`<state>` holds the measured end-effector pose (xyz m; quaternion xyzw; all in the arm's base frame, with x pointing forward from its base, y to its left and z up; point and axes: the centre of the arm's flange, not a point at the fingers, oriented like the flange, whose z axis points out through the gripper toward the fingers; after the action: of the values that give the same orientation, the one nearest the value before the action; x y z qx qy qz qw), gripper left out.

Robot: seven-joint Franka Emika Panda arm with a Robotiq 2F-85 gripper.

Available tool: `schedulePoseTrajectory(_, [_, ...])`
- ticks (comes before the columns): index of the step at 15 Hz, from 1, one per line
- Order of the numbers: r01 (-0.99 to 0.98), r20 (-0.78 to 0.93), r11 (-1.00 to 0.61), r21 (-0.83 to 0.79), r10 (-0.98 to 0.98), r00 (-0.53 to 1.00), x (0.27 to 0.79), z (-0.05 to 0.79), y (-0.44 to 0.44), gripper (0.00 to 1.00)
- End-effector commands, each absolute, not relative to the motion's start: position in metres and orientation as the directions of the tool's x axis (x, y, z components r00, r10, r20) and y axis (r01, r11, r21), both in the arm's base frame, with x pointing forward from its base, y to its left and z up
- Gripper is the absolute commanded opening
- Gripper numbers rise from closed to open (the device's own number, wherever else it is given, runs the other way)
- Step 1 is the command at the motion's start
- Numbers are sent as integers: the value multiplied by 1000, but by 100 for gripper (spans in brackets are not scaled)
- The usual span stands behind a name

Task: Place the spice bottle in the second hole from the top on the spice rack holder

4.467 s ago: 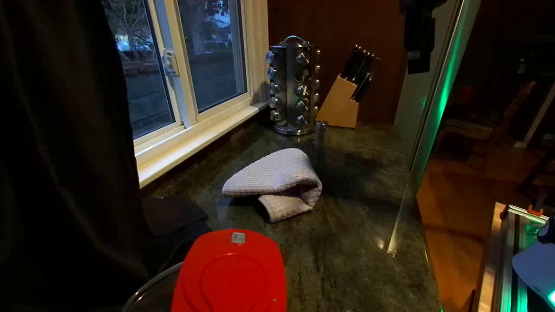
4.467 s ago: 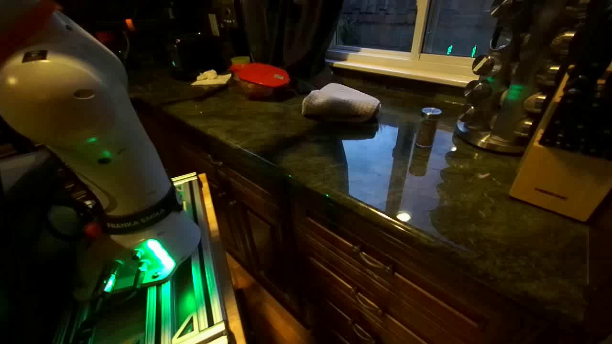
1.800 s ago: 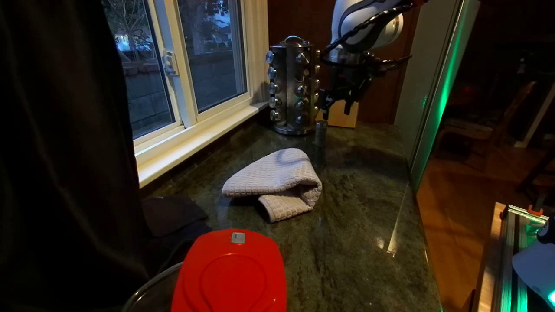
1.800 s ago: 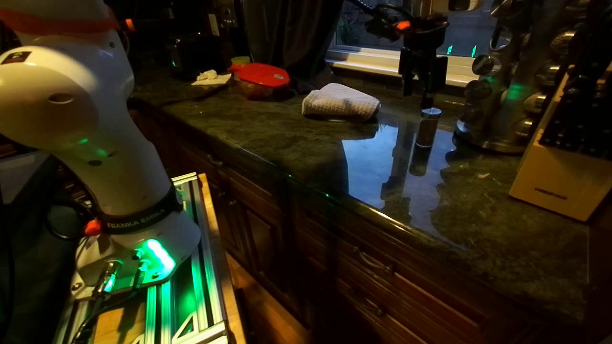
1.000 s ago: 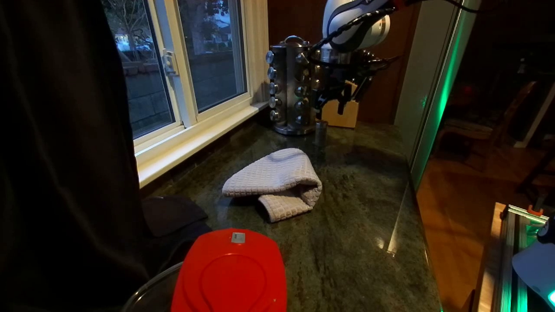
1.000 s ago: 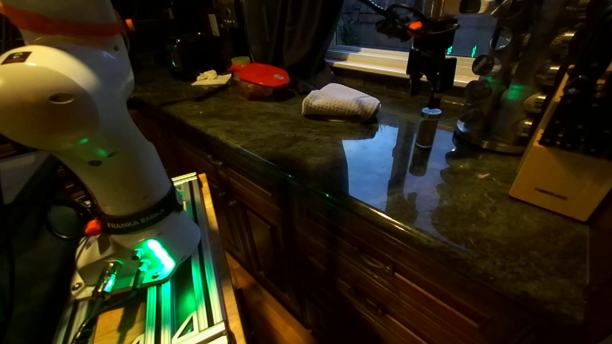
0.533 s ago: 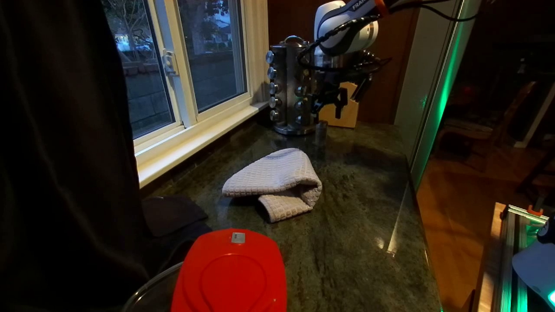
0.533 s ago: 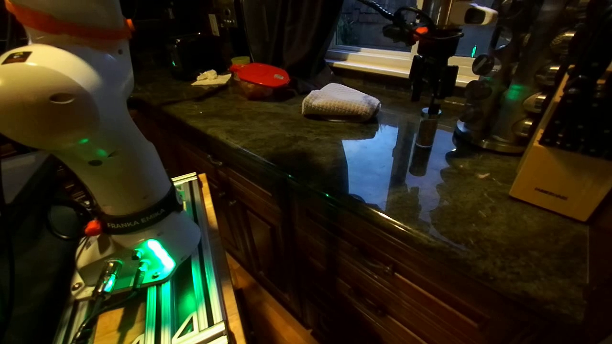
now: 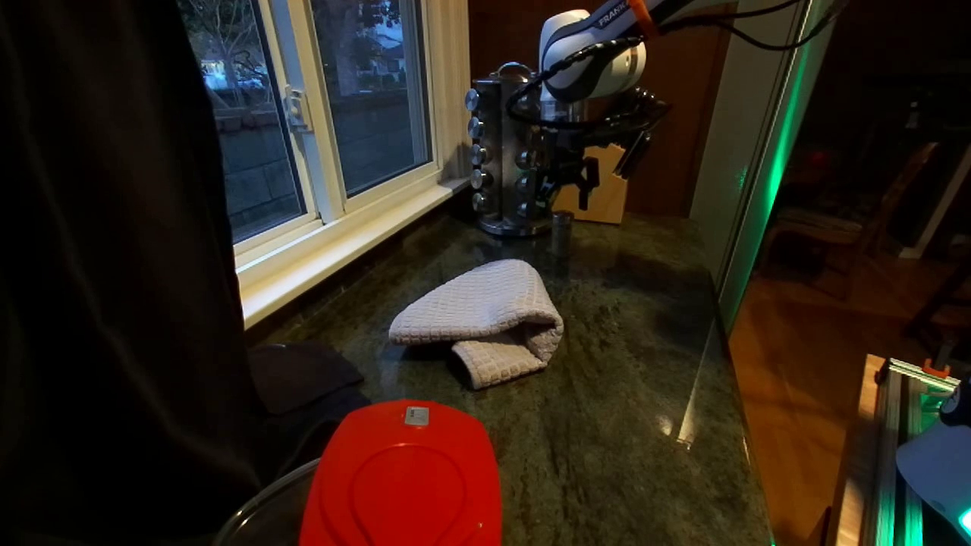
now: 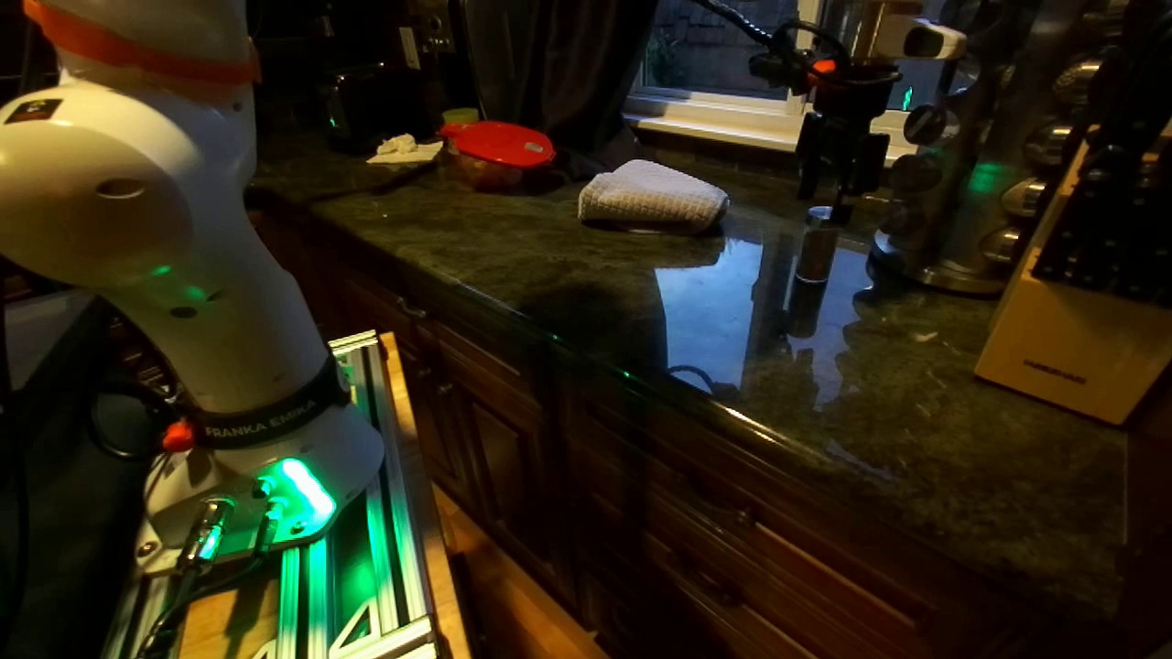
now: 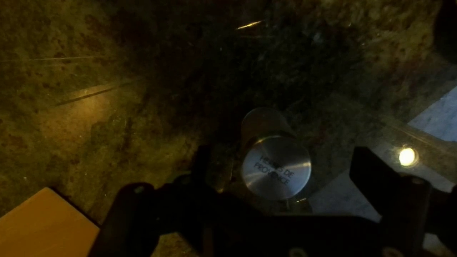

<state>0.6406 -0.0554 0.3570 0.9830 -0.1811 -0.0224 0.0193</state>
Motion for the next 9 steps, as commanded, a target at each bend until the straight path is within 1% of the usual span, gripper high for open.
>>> schedulePoseTrajectory(1, [-374,-85,-927,38,-376,923,654,351,-58,100])
schedulePoseTrajectory(8, [-392,-121,-919,37,-394,911,660,338,-65,100])
schedulePoseTrajectory(9, [-394,-128,-918,39,-396,909,659,337,-66,86])
